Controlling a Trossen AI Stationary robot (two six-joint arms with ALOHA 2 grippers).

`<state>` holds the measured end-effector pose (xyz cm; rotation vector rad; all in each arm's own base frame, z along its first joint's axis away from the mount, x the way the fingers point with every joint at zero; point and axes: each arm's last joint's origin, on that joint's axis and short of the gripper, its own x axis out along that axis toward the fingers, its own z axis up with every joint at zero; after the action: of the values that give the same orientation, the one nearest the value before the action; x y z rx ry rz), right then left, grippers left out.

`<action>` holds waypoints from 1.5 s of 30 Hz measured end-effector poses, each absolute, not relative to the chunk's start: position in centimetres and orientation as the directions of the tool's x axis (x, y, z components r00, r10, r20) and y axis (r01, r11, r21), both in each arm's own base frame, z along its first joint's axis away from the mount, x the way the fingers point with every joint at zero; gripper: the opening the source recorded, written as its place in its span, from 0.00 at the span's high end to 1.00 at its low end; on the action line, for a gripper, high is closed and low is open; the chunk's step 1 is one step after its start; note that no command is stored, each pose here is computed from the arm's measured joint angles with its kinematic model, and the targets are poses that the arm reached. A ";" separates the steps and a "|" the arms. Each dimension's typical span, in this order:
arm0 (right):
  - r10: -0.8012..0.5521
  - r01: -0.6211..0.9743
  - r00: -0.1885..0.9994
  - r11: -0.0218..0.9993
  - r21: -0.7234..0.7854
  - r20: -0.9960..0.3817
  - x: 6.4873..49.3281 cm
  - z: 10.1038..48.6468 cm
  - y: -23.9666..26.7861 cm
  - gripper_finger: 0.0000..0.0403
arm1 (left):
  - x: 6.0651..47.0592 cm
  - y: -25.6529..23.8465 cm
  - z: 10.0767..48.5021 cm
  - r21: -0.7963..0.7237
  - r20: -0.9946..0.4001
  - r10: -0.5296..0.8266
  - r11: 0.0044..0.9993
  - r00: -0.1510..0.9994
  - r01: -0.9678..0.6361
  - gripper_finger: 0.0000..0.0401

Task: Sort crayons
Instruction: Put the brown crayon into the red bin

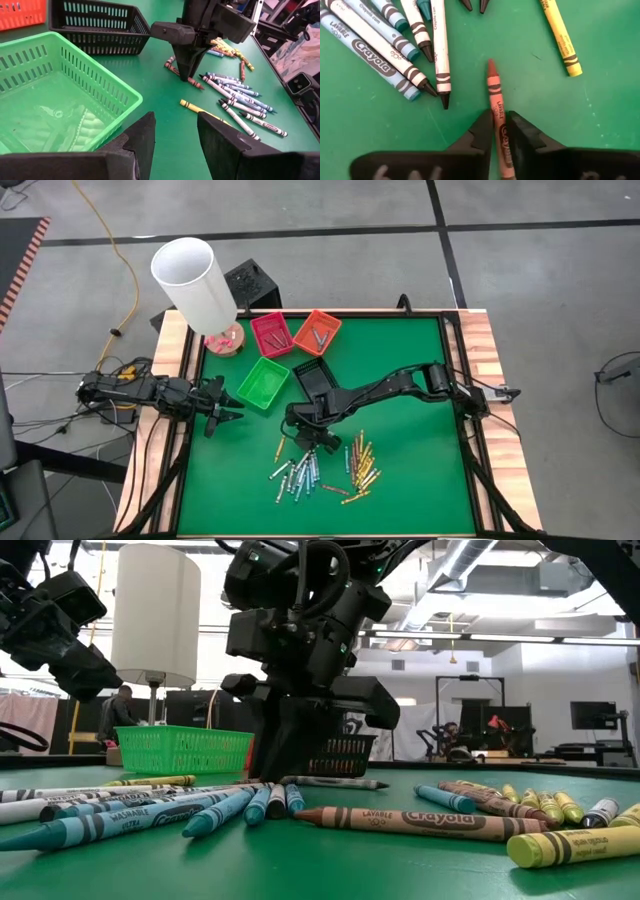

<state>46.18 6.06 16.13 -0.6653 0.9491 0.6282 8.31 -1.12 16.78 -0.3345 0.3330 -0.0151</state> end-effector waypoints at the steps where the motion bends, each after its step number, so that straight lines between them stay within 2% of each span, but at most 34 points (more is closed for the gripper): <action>1: 0.189 -0.729 0.440 0.646 -0.226 -0.878 46.2 16.1 6.1 0.86 | 8.3 -1.1 16.8 -0.325 -0.318 -0.069 0.945 0.945 -0.040 0.66; 7: 0.187 -0.693 0.441 0.693 -0.200 -0.878 46.2 16.1 5.9 0.98 | 8.3 -1.1 16.8 -0.325 -0.318 -0.069 0.945 0.945 -0.040 0.66; 17: 0.186 -0.602 0.460 0.784 -0.152 -0.868 46.3 16.9 5.5 0.99 | 8.3 -1.1 16.8 -0.322 -0.318 -0.062 0.945 0.946 -0.046 0.66; 45: 0.185 -0.454 0.680 0.866 -0.210 -0.710 49.0 25.5 3.9 1.00 | 8.3 -1.0 16.8 -0.301 -0.315 -0.042 0.952 0.948 -0.058 0.66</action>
<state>48.97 3.93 25.53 -0.3897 0.7423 0.3689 8.33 -1.05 16.81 -0.3133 0.3241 0.0081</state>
